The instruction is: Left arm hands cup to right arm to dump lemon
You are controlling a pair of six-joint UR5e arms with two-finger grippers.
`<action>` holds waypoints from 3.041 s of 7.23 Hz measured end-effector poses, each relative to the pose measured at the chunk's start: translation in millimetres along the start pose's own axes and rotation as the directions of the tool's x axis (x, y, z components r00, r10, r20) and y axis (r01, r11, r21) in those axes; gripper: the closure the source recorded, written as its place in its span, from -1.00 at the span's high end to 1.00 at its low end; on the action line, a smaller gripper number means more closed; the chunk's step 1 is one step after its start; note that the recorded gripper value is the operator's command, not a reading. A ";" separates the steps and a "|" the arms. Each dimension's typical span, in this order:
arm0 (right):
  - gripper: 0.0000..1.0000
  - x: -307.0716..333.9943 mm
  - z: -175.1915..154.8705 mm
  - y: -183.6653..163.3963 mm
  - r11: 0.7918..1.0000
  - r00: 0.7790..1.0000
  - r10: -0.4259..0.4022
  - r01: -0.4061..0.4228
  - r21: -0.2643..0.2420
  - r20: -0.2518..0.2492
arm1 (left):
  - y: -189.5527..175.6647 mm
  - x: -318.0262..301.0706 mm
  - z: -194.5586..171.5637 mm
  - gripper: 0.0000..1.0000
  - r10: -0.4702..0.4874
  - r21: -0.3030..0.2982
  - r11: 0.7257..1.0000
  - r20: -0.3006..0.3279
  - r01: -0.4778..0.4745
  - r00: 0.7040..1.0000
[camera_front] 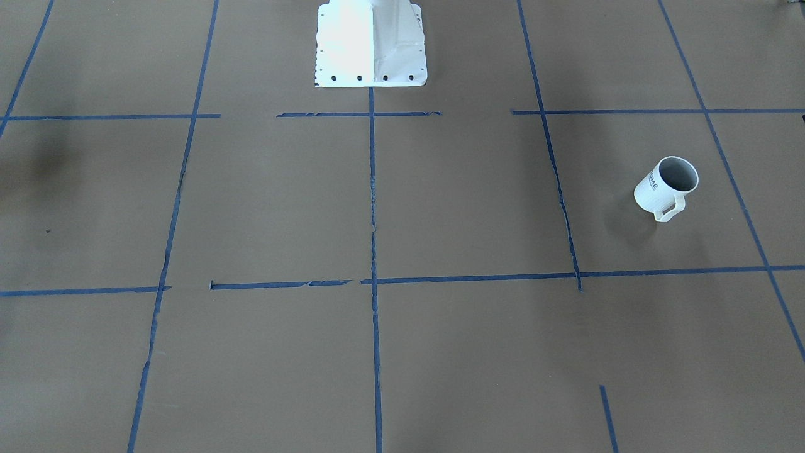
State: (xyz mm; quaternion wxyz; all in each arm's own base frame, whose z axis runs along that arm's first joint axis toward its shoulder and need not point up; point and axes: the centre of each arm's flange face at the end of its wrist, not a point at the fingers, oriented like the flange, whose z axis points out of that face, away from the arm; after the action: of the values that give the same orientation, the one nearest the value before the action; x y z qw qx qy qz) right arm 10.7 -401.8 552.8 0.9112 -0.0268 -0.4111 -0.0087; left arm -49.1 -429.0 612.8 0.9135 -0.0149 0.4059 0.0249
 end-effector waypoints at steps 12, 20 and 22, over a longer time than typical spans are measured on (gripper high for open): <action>1.00 77.3 26.6 22.2 1.000 0.999 -0.021 0.021 -0.020 -0.031 | -10.1 4.7 -3.8 1.00 0.027 0.032 0.999 -0.008 -0.026 1.000; 1.00 74.1 14.6 15.8 1.000 0.993 -0.018 0.019 0.008 -0.115 | -9.0 -1.6 2.2 1.00 0.016 0.021 1.000 -0.008 -0.016 1.000; 1.00 73.0 13.6 16.1 1.000 0.993 -0.020 0.021 0.010 -0.114 | -8.3 -3.0 3.2 1.00 0.013 0.019 1.000 -0.002 -0.013 1.000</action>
State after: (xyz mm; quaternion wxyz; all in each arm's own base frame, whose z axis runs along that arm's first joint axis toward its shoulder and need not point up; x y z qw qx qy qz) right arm 49.4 -384.5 615.8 0.9332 -0.0170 -0.3586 -0.0172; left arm -48.3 -437.2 617.2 0.9130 -0.0036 0.4070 0.0271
